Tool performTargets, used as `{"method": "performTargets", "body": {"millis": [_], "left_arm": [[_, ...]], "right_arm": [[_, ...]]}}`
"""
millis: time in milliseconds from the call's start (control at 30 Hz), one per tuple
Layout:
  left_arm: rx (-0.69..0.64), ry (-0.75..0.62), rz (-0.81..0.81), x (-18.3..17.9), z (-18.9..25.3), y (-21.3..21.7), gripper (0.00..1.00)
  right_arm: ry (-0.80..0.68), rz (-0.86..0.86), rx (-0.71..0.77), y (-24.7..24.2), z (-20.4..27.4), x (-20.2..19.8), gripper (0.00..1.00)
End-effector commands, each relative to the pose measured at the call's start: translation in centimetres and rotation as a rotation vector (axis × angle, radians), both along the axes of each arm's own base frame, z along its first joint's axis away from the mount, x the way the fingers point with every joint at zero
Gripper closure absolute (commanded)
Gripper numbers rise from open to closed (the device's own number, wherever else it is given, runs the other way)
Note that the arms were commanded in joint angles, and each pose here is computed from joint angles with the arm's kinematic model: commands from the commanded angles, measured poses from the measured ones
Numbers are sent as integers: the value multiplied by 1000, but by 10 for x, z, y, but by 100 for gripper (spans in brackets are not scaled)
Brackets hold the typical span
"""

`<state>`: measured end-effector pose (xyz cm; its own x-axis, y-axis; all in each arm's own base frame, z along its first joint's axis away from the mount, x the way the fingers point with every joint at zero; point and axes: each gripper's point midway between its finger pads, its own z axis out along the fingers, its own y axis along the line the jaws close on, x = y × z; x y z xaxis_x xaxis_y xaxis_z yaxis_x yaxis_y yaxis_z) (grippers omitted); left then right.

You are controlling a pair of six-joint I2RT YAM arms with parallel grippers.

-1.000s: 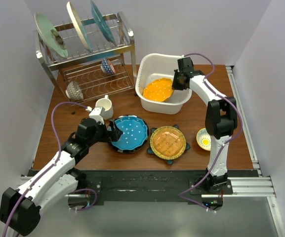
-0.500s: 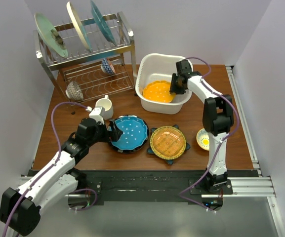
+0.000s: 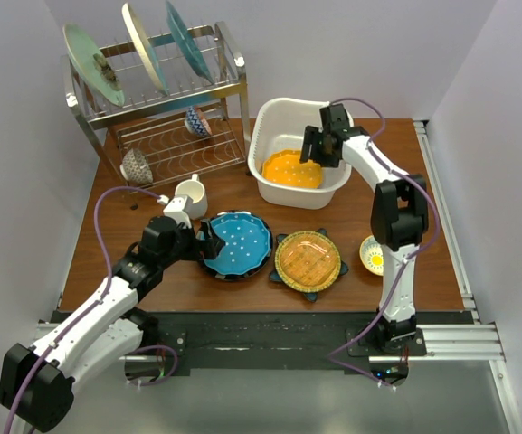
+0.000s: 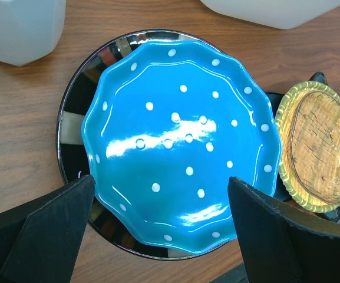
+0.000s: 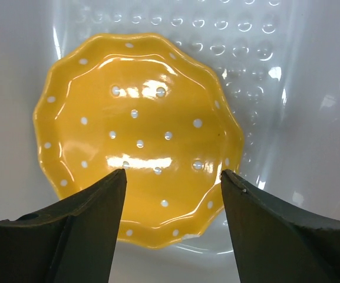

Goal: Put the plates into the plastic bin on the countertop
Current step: Place the plate in the plastic bin, then pick up the plate at the center of the board.

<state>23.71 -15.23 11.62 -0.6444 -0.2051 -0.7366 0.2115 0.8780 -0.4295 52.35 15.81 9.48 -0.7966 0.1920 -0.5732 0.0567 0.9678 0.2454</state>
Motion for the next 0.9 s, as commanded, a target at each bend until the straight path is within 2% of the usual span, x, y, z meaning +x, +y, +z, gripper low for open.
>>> {"method": "performTargets", "body": {"millis": [0, 267, 400, 867], "left_arm": [[-18, -53, -14, 4, 17, -4, 0], [-15, -51, -2, 4, 18, -2, 0], [-10, -52, 7, 5, 19, 0, 0], [3, 7, 49, 4, 12, 4, 1]], "right_arm": [[-179, 15, 99, 12, 90, 8, 31], [-310, 39, 199, 19, 172, -13, 31], [-334, 71, 254, 24, 196, -33, 31], [-297, 215, 326, 59, 189, -125, 35]]}}
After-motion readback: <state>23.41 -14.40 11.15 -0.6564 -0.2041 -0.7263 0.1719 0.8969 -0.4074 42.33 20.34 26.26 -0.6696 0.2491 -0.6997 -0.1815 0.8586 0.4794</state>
